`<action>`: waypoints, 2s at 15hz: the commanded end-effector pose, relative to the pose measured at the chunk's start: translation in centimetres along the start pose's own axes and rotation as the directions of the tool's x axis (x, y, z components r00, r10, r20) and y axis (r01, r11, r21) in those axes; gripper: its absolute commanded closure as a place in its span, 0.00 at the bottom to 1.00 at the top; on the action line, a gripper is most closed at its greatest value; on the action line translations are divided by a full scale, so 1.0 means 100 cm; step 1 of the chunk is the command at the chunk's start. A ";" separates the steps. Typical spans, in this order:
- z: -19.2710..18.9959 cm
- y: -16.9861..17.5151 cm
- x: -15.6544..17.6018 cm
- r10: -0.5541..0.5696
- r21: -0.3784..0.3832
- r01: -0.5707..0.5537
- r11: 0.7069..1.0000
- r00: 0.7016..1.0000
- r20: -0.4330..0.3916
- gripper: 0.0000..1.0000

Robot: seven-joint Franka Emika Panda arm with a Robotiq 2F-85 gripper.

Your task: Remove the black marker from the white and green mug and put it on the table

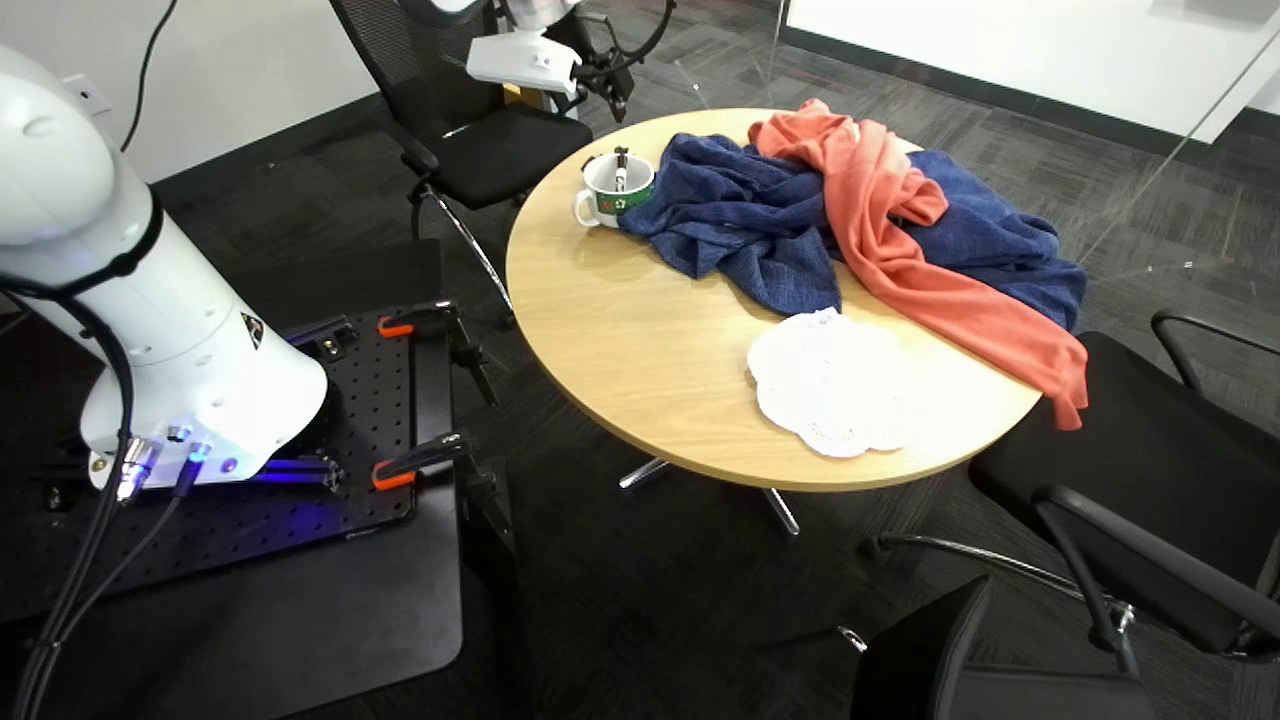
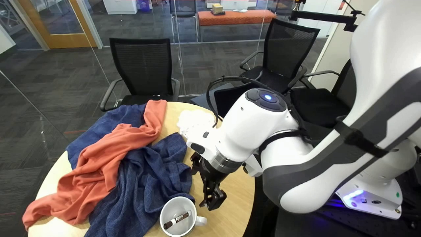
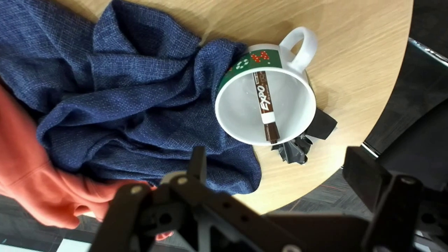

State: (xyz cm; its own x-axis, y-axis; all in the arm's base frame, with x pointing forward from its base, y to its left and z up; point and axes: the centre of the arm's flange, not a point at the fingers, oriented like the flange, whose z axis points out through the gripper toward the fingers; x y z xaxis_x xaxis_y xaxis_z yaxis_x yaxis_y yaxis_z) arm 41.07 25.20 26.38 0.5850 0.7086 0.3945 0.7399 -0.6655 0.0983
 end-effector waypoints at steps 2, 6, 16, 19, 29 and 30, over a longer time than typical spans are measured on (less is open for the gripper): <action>0.027 -0.010 0.013 -0.062 -0.009 0.061 0.998 0.998 -0.028 0.00; 0.049 -0.024 0.024 -0.102 0.012 0.102 0.995 0.995 -0.004 0.00; 0.093 -0.021 0.037 -0.146 0.010 0.146 0.989 0.989 0.034 0.32; 0.102 -0.018 0.040 -0.156 0.006 0.156 0.988 0.987 0.043 0.33; 0.135 -0.013 0.037 -0.186 0.005 0.186 0.982 0.980 0.075 0.29; 0.139 -0.012 0.036 -0.187 0.004 0.187 0.982 0.979 0.079 0.30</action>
State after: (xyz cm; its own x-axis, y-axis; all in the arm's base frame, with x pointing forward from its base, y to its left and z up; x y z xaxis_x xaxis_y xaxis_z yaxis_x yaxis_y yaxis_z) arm 45.96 31.30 15.89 0.4509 0.8394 0.3033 0.8455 -0.5106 0.1562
